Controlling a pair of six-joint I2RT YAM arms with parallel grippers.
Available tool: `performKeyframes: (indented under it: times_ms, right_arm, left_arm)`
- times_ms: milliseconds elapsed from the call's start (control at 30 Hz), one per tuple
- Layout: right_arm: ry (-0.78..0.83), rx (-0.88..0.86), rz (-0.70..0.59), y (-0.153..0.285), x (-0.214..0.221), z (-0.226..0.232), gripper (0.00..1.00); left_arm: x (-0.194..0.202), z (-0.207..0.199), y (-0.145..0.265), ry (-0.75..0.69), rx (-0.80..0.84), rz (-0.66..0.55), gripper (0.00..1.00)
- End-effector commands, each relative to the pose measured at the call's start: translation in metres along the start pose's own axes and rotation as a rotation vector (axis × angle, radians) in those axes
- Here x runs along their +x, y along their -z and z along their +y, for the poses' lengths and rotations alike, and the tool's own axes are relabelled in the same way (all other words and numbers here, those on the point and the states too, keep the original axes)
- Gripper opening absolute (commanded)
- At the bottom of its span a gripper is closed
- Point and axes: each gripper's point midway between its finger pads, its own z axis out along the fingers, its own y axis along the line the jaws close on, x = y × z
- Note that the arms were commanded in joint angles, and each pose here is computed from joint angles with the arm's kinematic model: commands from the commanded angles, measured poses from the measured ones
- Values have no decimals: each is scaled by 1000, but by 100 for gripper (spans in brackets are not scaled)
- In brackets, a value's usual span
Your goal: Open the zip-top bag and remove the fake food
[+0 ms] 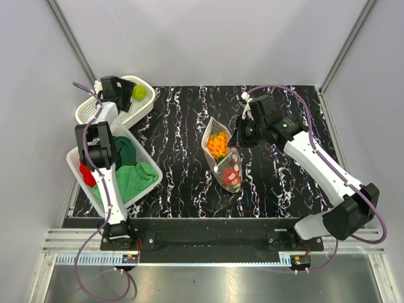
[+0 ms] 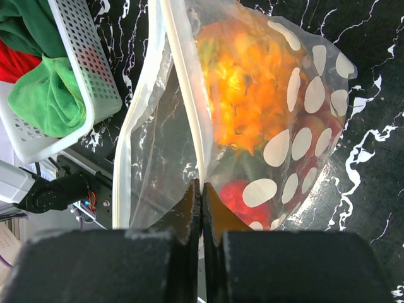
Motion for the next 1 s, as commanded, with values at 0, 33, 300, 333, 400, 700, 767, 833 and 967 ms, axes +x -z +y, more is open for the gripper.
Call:
performKeyframes:
  times_ms: [0, 33, 300, 333, 400, 700, 767, 833, 967]
  right_arm:
    - [25, -29, -33, 10, -5, 7, 0]
    - [30, -32, -34, 13, -4, 8, 0]
    - [72, -1, -27, 22, 10, -4, 0]
    - [75, 1, -14, 21, 11, -4, 0]
    - [81, -13, -7, 27, 11, 1, 0]
    - [115, -44, -39, 29, 6, 6, 0]
    - [112, -59, -30, 28, 7, 8, 0]
    - [105, -73, -30, 29, 8, 11, 0]
    - [98, -88, -34, 35, 10, 14, 0]
  left_arm:
    - [-11, -36, 40, -45, 72, -9, 99]
    - [-12, -47, 56, -41, 93, -10, 99]
    - [90, -43, 147, -145, 247, 323, 86]
    - [115, -53, 174, -170, 307, 414, 83]
    - [148, -43, 203, -247, 332, 495, 82]
    - [280, -110, 399, -766, 653, 456, 54]
    - [299, -102, 412, -847, 641, 441, 48]
    - [316, -86, 405, -937, 601, 457, 41]
    - [338, -67, 401, -1112, 539, 477, 35]
